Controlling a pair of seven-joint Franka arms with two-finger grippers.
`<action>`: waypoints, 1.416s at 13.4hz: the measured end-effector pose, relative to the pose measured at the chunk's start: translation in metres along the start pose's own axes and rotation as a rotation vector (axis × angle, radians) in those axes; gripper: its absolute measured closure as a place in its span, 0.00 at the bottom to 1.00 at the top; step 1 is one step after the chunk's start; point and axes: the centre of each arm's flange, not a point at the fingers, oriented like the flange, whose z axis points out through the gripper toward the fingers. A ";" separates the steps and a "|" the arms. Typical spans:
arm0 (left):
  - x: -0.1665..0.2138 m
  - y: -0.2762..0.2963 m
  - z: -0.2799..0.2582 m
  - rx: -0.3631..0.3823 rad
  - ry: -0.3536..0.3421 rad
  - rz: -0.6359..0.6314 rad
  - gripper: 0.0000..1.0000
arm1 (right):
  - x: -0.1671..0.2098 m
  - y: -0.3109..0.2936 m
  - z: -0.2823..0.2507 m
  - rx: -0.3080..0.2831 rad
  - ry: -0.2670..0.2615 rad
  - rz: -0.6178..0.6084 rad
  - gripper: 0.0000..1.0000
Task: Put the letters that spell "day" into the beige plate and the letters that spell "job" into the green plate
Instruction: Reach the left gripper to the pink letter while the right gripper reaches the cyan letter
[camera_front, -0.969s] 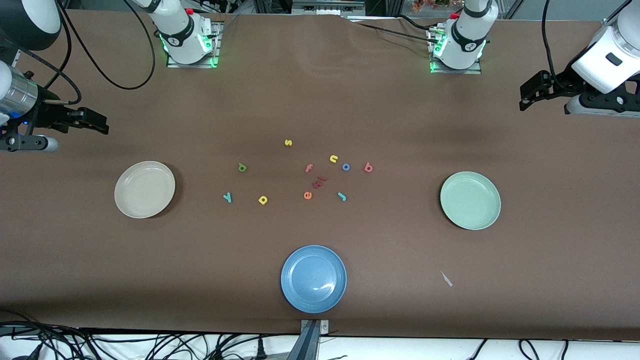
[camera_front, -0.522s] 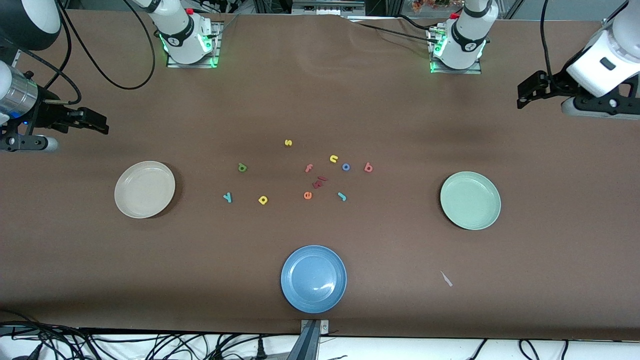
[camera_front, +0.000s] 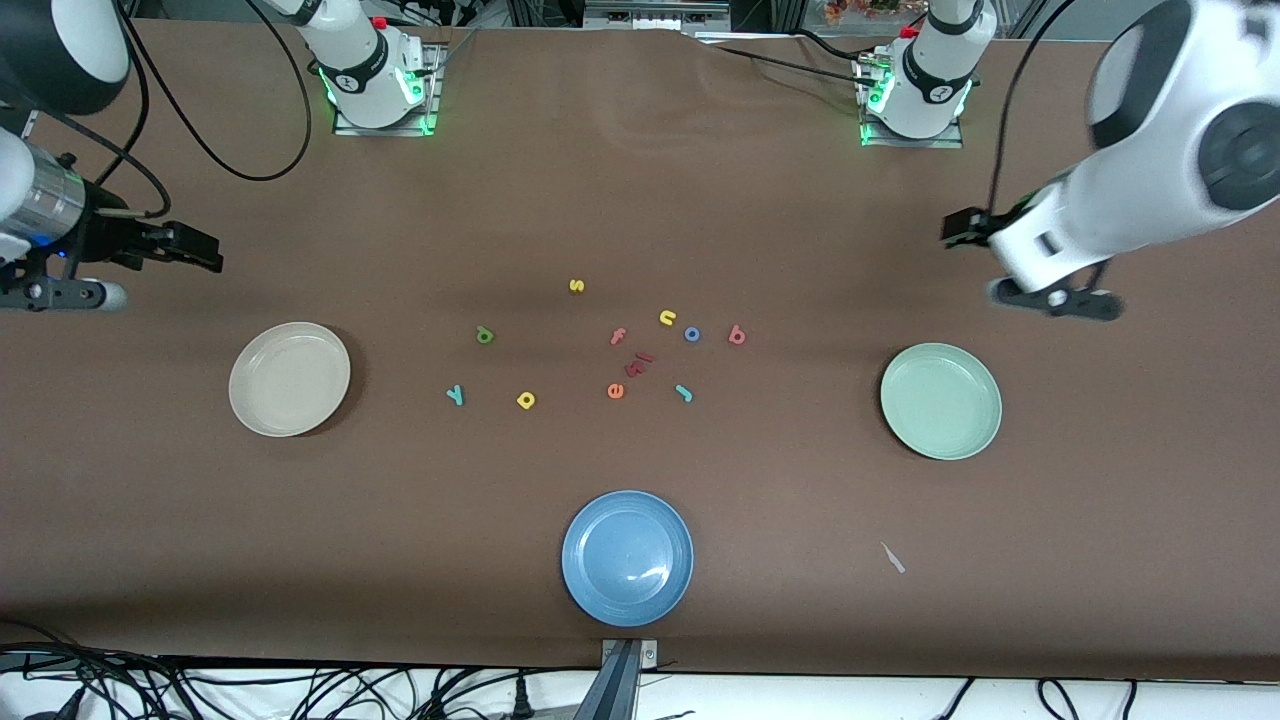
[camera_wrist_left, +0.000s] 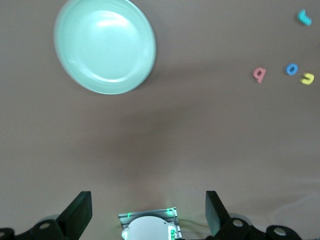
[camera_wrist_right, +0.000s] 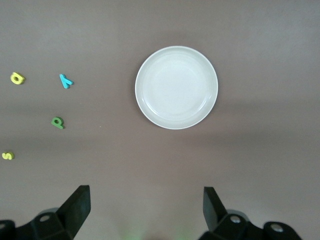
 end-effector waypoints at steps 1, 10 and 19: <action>0.023 0.017 0.026 -0.002 -0.014 0.032 0.00 | 0.005 -0.001 0.009 -0.003 -0.016 -0.001 0.00; 0.101 0.191 0.163 0.008 0.092 -0.046 0.01 | 0.041 -0.059 0.085 -0.013 -0.105 -0.081 0.00; 0.107 0.215 0.253 -0.012 0.161 -0.045 0.45 | 0.077 -0.186 0.216 -0.020 0.053 -0.183 0.00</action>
